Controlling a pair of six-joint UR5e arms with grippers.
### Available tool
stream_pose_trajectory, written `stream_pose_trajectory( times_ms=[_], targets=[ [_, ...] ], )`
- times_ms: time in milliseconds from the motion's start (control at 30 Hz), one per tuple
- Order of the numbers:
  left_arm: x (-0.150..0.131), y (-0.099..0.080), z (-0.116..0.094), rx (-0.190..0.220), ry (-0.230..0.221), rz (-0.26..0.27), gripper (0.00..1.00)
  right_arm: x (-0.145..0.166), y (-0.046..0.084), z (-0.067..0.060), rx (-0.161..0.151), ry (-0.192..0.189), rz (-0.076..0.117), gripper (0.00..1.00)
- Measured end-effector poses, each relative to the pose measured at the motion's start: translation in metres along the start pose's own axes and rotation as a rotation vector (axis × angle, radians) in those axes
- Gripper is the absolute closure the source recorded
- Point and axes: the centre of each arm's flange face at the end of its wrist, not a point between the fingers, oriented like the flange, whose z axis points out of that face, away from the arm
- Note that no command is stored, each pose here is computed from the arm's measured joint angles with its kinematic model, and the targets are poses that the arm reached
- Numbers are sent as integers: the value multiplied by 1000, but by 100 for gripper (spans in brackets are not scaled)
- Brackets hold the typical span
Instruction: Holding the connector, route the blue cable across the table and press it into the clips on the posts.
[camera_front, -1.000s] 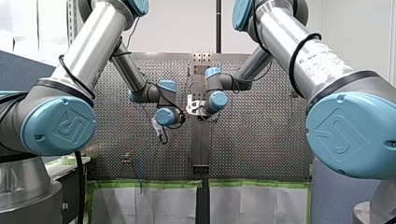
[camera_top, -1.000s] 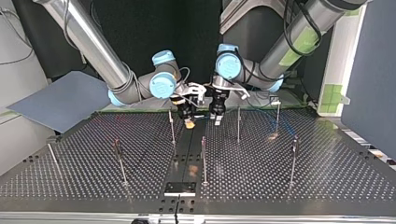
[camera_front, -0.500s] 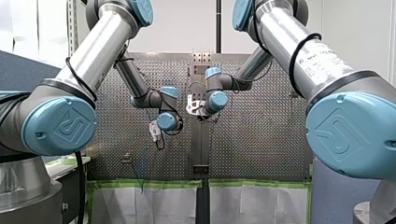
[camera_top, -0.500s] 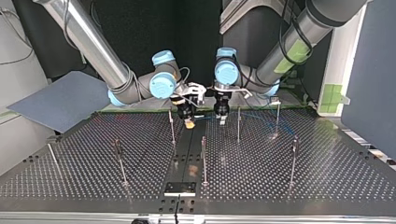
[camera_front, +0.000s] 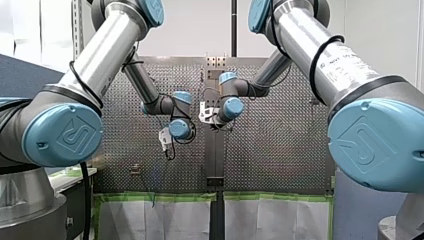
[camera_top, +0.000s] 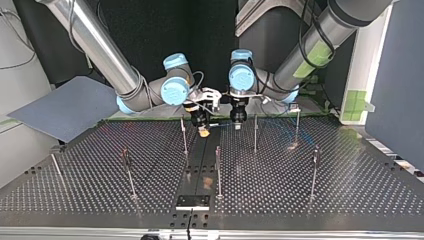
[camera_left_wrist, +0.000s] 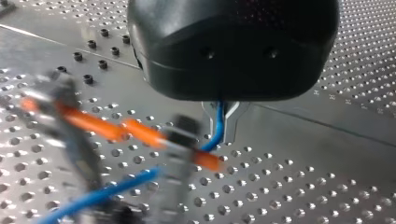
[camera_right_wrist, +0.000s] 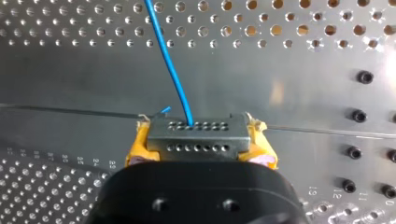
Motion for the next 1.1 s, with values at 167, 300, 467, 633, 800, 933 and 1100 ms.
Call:
stream_pose_trajectory(
  times_ms=[167, 300, 467, 633, 800, 933, 1100],
  targets=[
    [-24, -3, -8, -21, -5, 1, 99, 4, -1, -4, 1, -8, -3, 100],
    [-45, -8, -14, -22, -13, -2, 99, 22, -4, -12, 3, 9, -1, 100],
    [-73, -14, -24, -15, -33, -9, 99, 55, -4, -29, 1, 31, 9, 100],
    [-94, -19, -30, -6, -58, -18, 99, 80, -4, -45, 0, 46, 18, 100],
    [-109, -22, -44, -2, -59, -20, 99, 96, -2, -65, -6, 53, 31, 100],
    [-130, -26, -53, 5, -81, -29, 99, 108, -1, -80, -9, 67, 43, 100],
    [-158, -30, -65, 15, -112, -40, 99, 133, -2, -98, -4, 104, 50, 100]
  ],
)
